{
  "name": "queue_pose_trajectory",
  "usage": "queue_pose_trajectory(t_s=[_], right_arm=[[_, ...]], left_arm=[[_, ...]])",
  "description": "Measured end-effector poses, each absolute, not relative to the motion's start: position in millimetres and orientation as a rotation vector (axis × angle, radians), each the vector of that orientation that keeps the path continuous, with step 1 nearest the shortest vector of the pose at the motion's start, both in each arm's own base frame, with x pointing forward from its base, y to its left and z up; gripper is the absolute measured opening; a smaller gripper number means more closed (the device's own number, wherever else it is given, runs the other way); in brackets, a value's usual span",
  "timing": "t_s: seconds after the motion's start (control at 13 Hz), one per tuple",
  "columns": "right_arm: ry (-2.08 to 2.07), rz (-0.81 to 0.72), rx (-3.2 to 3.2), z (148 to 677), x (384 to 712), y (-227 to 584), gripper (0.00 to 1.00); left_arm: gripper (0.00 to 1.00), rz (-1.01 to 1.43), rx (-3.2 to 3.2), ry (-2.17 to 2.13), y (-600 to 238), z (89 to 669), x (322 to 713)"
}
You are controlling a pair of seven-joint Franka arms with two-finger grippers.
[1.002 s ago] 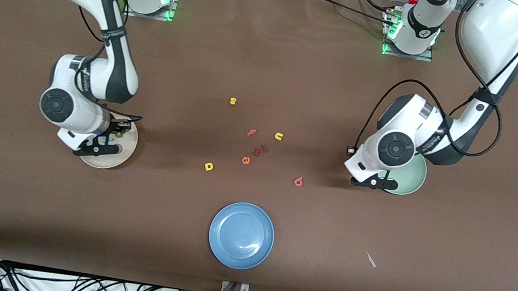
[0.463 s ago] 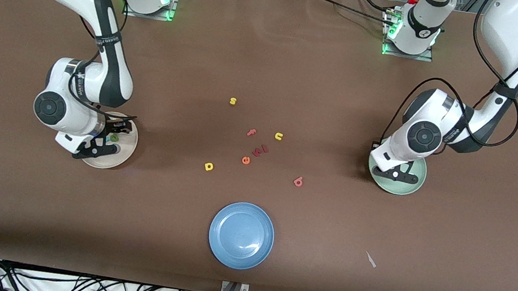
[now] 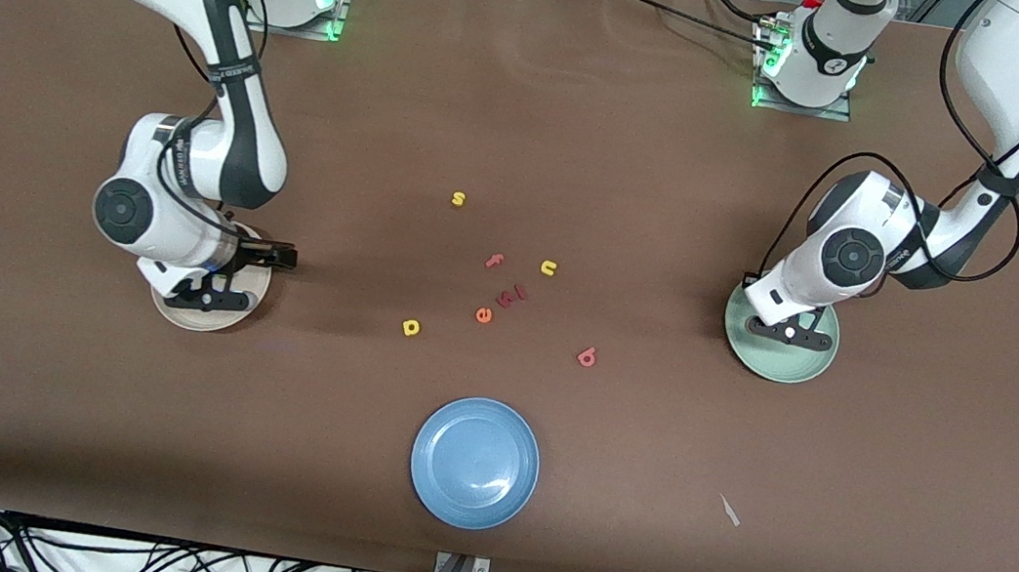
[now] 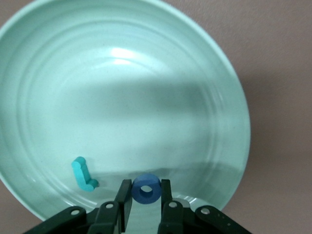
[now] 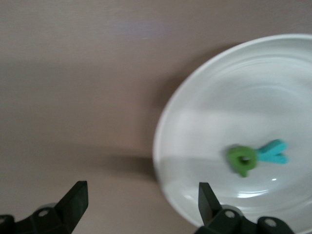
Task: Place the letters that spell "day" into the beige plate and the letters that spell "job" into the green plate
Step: 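Drop the p on the beige plate while the left gripper drops o on green plate, then reach the right gripper to yellow a while the left gripper reaches pink 9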
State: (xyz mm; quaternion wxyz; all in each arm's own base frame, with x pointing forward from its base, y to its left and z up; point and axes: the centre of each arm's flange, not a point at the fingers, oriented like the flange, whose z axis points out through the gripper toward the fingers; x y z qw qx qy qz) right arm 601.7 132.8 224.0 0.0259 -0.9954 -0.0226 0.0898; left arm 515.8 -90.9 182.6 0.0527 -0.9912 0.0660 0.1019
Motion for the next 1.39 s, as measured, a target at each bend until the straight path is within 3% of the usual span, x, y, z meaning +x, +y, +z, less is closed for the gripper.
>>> queue_pose_trajectory(t_s=[0.08,0.15,0.62,1.39], right_arm=[[-0.006,0.271,-3.081,227,601,150,1.00],[0.044,0.260,-3.085,231,600,166,1.00],[-0.047,0.175,-3.092,241,605,254,1.00],[-0.305,0.107,-3.103,210,617,326,1.00]], left_arm=[[0.25,0.313,-3.014,0.202,-91,182,515],[0.32,0.314,-3.014,0.213,-91,182,515],[0.97,0.254,-3.023,0.289,-94,198,528],[1.00,0.244,-2.983,0.371,-191,317,581]])
